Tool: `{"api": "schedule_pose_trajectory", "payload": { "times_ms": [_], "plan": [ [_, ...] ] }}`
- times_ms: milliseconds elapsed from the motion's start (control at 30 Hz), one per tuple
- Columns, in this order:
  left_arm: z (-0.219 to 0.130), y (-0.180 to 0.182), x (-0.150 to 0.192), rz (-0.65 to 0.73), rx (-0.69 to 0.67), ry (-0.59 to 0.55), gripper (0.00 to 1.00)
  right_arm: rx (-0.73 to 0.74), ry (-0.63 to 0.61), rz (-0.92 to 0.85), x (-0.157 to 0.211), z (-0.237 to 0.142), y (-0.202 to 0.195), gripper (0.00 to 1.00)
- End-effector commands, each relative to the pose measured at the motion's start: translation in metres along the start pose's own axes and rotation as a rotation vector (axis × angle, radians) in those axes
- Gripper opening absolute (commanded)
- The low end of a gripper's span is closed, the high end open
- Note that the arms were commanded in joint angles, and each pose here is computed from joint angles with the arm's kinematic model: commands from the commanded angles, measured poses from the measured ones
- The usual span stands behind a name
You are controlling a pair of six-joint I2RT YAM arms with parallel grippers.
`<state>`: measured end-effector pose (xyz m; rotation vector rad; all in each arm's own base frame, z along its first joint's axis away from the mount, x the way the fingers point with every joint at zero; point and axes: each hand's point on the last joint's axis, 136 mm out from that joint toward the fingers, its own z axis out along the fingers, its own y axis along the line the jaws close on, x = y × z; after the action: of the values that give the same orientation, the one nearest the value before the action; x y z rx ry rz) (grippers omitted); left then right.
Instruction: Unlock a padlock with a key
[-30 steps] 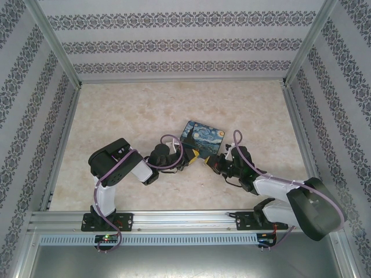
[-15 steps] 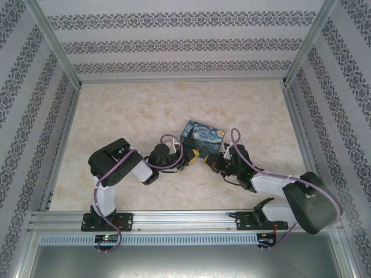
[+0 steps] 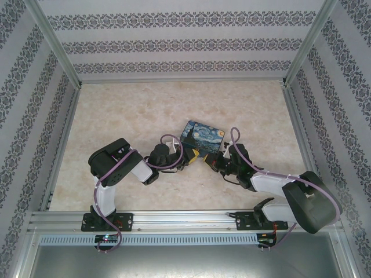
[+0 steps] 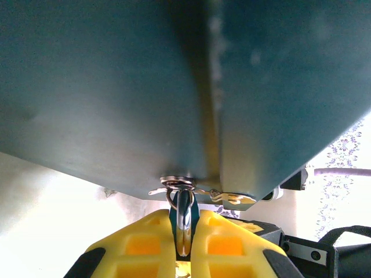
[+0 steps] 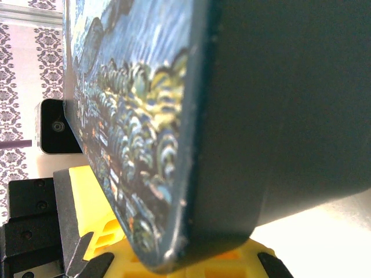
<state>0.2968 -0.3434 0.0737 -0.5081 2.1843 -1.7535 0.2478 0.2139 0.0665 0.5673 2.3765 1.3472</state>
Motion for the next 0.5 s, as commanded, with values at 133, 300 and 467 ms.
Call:
{"api": "schedule_pose_trajectory", "payload": {
  "times_ms": [133,300,467],
  "plan": [
    [-0.0052,-0.0167,-0.0013,0.035,0.067,0.000,0.00,-0.047,-0.033,-0.028,-0.0093,-0.0028,0.0185,0.00],
    [-0.0055,-0.0159,-0.0015,0.037,0.065,-0.002,0.00,-0.048,-0.033,-0.030,-0.0093,-0.0030,0.0190,0.00],
    [-0.0058,-0.0168,-0.0014,0.033,0.068,-0.002,0.00,-0.052,-0.030,-0.031,-0.0105,-0.0014,0.0218,0.00]
  ]
}}
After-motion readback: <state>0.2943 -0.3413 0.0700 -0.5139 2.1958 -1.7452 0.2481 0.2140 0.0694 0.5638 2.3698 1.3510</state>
